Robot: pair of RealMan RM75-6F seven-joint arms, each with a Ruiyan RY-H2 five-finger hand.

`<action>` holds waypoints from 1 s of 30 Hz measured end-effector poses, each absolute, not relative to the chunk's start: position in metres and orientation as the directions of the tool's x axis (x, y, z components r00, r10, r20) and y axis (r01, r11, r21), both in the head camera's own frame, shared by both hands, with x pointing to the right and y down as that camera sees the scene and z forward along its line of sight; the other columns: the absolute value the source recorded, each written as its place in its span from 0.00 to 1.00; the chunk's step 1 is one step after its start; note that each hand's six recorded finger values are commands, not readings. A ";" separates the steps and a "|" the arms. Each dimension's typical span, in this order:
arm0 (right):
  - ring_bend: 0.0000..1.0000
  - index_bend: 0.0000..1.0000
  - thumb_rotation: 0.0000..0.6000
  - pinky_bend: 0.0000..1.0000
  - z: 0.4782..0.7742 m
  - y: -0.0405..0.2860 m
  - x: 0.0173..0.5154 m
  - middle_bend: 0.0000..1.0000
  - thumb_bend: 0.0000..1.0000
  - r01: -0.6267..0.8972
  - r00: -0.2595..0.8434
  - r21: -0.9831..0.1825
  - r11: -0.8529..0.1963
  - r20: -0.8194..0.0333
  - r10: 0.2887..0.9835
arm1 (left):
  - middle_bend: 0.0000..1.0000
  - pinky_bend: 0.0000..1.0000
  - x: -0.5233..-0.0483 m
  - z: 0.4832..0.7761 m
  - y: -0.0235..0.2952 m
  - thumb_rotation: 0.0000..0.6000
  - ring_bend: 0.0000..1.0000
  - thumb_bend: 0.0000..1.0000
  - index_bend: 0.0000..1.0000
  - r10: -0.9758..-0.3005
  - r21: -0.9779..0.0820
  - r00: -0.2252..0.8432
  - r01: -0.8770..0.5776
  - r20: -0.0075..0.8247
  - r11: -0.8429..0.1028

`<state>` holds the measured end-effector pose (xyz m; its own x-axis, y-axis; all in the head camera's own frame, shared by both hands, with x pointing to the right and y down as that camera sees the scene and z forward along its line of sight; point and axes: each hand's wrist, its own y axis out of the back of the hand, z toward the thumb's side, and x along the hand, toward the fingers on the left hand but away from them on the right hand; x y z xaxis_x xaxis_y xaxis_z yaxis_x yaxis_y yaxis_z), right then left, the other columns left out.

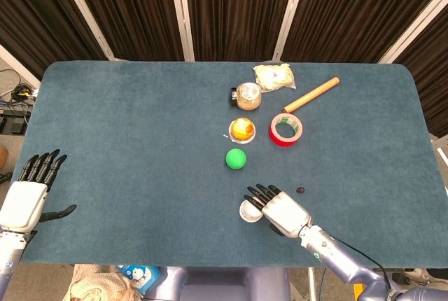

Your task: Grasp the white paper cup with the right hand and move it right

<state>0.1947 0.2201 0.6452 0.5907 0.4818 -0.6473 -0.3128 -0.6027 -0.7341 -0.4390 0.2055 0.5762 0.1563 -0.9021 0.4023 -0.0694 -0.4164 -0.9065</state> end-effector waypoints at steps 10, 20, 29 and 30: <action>0.35 0.39 1.00 0.43 0.645 0.217 0.188 0.32 0.50 -0.279 0.598 -0.758 -0.589 -0.617 0.511 | 0.00 0.00 -0.439 0.576 0.206 1.00 0.00 0.00 0.00 -0.901 -0.905 0.155 -0.073 0.404 -0.419; 0.35 0.39 1.00 0.43 0.639 0.209 0.194 0.32 0.50 -0.273 0.587 -0.773 -0.573 -0.606 0.537 | 0.00 0.00 -0.439 0.577 0.205 1.00 0.00 0.00 0.00 -0.901 -0.904 0.152 -0.075 0.407 -0.421; 0.35 0.39 1.00 0.43 0.628 0.182 0.215 0.32 0.50 -0.315 0.537 -0.804 -0.505 -0.589 0.604 | 0.00 0.00 -0.439 0.577 0.205 1.00 0.00 0.00 0.00 -0.901 -0.905 0.152 -0.074 0.406 -0.420; 0.35 0.39 1.00 0.43 0.628 0.179 0.219 0.32 0.50 -0.318 0.526 -0.804 -0.502 -0.591 0.612 | 0.00 0.00 -0.439 0.577 0.205 1.00 0.00 0.00 0.00 -0.901 -0.904 0.152 -0.074 0.406 -0.420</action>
<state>0.2191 0.1795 0.6281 0.5257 0.6121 -0.5908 -0.3184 -0.5025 -0.8039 -0.4392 0.2053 0.5766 0.1517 -0.9011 0.4062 -0.0741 -0.4202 -0.9044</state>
